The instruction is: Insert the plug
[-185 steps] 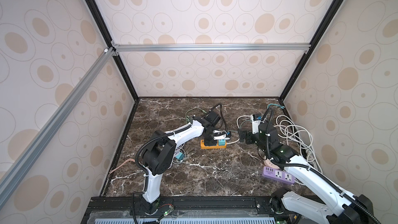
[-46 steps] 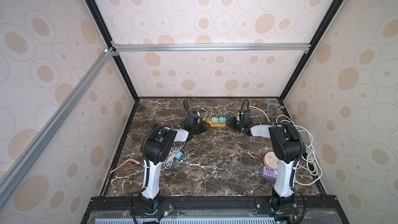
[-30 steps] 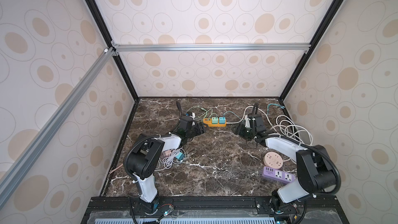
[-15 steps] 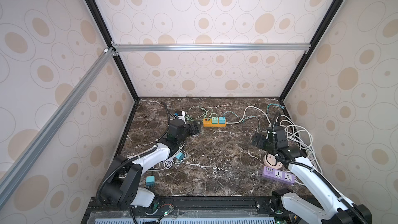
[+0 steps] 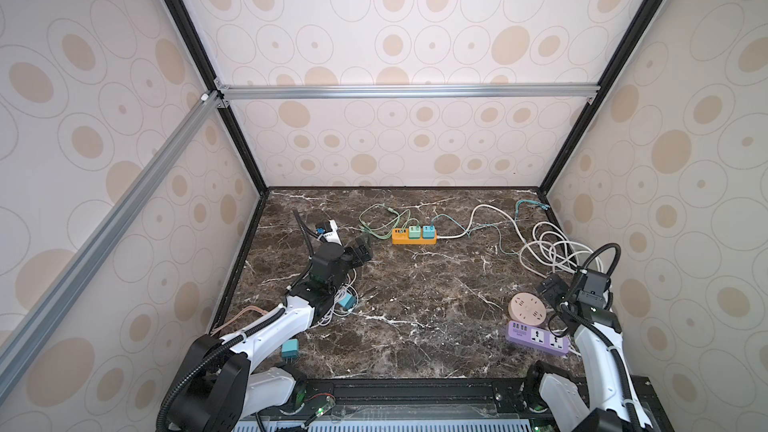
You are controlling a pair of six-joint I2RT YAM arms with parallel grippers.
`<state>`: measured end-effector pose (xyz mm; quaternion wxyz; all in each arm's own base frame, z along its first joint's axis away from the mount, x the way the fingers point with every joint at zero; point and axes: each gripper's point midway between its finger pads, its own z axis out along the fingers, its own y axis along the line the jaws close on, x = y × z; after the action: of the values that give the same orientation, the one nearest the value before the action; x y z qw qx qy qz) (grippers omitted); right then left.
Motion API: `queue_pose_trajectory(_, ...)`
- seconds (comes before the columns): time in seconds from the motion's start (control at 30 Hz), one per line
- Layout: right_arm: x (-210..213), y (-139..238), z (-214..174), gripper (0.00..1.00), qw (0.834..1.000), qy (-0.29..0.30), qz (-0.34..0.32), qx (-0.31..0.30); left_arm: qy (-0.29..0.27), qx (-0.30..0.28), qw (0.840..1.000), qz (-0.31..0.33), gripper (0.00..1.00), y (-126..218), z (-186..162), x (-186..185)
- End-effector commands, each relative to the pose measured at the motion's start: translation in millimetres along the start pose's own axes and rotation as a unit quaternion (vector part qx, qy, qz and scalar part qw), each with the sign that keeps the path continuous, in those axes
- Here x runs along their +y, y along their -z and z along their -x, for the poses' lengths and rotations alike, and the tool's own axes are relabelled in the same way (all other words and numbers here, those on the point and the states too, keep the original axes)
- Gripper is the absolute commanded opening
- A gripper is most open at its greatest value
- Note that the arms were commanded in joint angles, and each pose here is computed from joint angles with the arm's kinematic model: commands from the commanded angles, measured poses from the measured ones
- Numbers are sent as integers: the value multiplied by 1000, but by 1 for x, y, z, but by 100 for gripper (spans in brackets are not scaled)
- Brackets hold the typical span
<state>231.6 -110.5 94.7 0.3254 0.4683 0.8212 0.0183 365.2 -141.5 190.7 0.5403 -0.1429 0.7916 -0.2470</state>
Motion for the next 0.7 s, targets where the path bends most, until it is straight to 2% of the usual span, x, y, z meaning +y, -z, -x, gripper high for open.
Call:
queue_pose_trajectory(0.0,6,-13,-7,100,999,-20,8,41,-14,-34,999,-8,98,3,23,-9)
queue_pose_trajectory(0.1,-3,-26,-17,99,996,-39,-28,80,-34,-29,999,19,99,2,26,-3)
queue_pose_trajectory(0.23,-21,-41,-25,99,989,-63,-88,104,-49,-29,997,56,99,4,32,6)
queue_pose_trajectory(0.43,-17,-59,-41,91,984,-77,-75,143,-52,-23,992,112,98,9,29,28)
queue_pose_trajectory(0.67,-5,-58,-60,77,981,-67,-44,174,-35,-12,993,114,98,6,22,30)
